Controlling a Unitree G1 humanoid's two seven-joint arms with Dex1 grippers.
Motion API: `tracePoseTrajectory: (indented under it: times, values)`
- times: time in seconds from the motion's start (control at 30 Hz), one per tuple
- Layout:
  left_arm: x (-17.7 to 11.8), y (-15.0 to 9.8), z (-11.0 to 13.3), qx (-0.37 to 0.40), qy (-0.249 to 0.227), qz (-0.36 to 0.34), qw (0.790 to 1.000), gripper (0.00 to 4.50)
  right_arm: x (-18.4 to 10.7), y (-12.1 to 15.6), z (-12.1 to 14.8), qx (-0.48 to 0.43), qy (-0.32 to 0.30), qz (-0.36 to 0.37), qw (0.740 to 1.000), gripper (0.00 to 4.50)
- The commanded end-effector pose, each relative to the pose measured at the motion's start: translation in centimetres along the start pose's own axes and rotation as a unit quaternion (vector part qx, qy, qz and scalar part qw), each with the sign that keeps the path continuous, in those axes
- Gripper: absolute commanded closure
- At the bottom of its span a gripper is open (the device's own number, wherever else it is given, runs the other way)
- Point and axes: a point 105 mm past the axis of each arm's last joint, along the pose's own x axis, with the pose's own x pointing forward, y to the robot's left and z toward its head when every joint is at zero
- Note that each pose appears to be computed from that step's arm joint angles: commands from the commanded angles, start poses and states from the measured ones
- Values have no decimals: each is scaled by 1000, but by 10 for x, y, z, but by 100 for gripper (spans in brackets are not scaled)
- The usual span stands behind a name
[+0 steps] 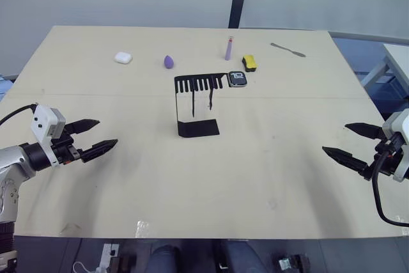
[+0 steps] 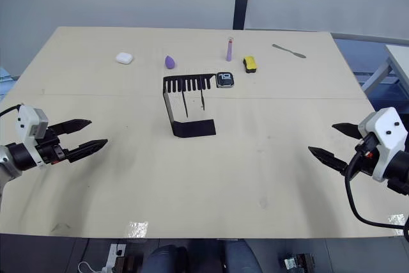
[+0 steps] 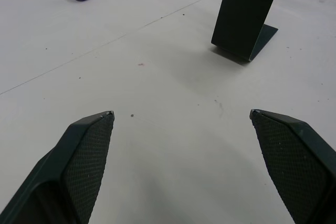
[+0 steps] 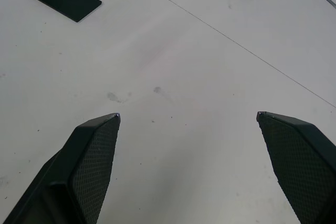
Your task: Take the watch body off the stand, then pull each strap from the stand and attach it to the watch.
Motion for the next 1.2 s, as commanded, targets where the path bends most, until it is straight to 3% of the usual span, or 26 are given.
tracePoseTrajectory:
  times: [0.03,0.23,0.37,0.57,0.8,1.0,1.2]
  values:
    - [1,-1,12,15,-19,-6,1000,0,2,1,9,-19,-20,-12,1000,8]
    - [10,-14,34,62,-24,-35,997,0,11,12,22,-22,-44,-43,998,8]
    - [20,-37,63,78,-57,-82,992,0,12,29,34,-23,-59,-41,997,8]
    - [41,-63,96,40,-118,-160,979,0,24,62,70,14,-141,-37,989,8]
    - [74,-76,107,70,-151,-183,969,0,52,88,115,85,-243,-51,965,8]
    - [83,-83,114,95,-171,-219,956,0,76,98,146,110,-265,-64,956,8]
    - [85,-82,124,113,-186,-223,950,0,96,102,153,149,-251,-73,954,8]
